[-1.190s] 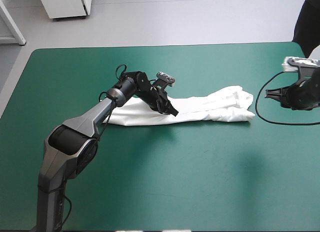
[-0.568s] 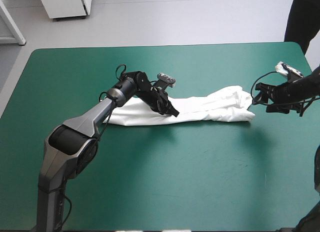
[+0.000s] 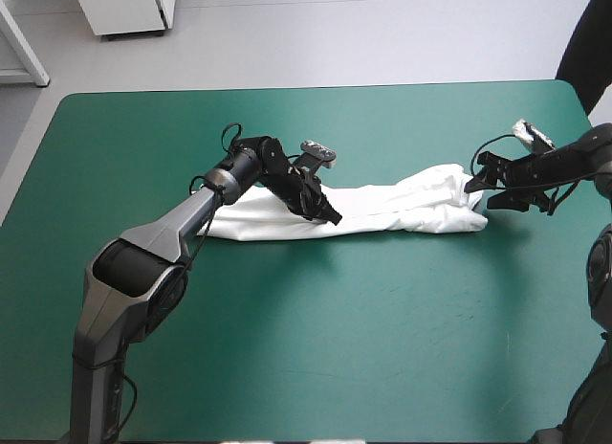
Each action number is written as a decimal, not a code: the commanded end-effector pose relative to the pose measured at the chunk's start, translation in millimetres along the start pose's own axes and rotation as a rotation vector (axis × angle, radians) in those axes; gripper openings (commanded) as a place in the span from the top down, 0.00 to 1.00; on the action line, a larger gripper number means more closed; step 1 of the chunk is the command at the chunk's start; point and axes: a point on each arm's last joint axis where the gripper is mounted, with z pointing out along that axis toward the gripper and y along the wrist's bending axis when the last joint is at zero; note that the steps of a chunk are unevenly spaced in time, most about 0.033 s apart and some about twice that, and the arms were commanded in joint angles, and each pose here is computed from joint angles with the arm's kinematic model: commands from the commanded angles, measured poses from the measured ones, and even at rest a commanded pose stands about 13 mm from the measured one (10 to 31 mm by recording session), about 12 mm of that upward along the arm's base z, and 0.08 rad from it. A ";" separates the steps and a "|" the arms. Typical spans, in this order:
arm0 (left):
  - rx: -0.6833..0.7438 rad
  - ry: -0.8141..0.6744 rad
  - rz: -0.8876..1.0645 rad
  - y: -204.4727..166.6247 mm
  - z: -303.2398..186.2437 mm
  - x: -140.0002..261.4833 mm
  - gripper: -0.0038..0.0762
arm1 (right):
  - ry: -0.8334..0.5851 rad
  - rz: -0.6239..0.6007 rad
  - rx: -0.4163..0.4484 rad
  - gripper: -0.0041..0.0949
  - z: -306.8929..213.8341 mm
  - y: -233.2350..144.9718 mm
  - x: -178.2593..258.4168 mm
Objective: Fold the cloth
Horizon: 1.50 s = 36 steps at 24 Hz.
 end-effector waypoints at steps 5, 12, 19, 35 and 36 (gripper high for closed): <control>-0.019 -0.042 0.040 -10.4 -28.7 -8.6 0.98 | 0.013 -0.070 -0.078 0.38 0.9 31.0 0.9; -0.026 -0.031 0.047 -9.7 -28.6 -7.7 0.98 | 0.106 -0.117 -0.089 0.38 40.8 48.6 8.6; -0.041 -0.032 0.053 -7.6 -29.0 -7.6 0.98 | 0.133 -0.159 -0.092 0.95 57.2 57.3 12.2; -0.071 -0.002 0.027 -4.8 -29.1 -4.8 0.98 | -0.213 -0.379 -0.233 0.97 -89.5 142.6 3.0; -0.071 -0.002 0.025 -4.8 -29.1 -4.8 0.98 | -0.228 -0.394 -0.235 0.97 -96.6 147.2 5.3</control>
